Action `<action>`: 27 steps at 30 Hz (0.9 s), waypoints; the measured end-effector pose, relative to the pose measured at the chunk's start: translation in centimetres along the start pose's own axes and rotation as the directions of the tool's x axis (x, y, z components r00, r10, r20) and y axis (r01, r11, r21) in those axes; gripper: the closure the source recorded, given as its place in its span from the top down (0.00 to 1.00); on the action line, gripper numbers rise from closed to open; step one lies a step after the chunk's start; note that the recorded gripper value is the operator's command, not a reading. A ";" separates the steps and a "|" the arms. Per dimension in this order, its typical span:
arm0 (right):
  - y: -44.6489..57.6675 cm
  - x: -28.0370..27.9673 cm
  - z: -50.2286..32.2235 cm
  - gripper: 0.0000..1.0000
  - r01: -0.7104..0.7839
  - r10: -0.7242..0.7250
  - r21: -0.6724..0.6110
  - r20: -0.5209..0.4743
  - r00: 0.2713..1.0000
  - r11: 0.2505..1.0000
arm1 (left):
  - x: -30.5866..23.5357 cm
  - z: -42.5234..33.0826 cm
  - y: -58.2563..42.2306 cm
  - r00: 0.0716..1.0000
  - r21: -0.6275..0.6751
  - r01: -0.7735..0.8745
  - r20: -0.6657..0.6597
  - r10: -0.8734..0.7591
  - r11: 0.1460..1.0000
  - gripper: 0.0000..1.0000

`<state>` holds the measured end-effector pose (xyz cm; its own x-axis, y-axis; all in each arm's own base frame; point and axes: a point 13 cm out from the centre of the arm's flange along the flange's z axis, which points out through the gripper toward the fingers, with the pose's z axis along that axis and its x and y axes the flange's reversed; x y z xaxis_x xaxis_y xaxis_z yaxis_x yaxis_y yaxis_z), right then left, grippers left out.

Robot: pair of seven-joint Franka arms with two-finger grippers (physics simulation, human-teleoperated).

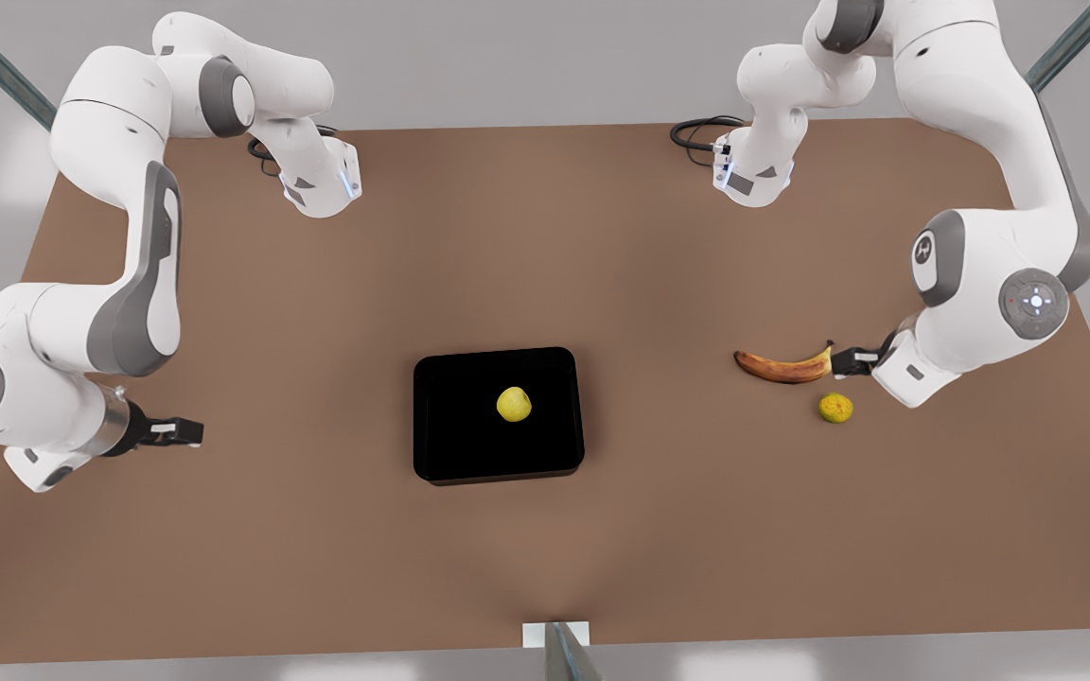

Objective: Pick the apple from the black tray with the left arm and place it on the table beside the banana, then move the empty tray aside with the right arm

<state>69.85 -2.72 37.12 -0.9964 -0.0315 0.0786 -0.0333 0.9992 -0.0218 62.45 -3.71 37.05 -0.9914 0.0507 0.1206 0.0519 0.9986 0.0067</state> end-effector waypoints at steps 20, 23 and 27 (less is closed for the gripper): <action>0.1 -0.6 0.1 1.00 0.027 -0.027 -0.001 0.018 0.999 1.000 | 8.3 20.3 -54.1 0.938 -0.080 -0.315 0.126 0.323 0.946 1.00; 0.2 -0.6 0.1 1.00 0.029 -0.029 -0.001 0.018 0.999 1.000 | 8.1 23.1 -56.3 0.948 -0.052 -0.259 0.179 0.264 0.964 1.00; 0.2 -0.6 0.1 1.00 0.031 -0.031 -0.001 0.018 0.999 1.000 | 6.0 25.3 -56.2 0.956 -0.034 -0.168 0.237 0.172 0.985 1.00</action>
<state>70.43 -2.55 36.94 -0.9962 -0.0629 0.0609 -0.0641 0.9978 -0.0180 50.59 -59.23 12.30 -0.9676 0.2229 -0.1187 0.2221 0.9748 0.0202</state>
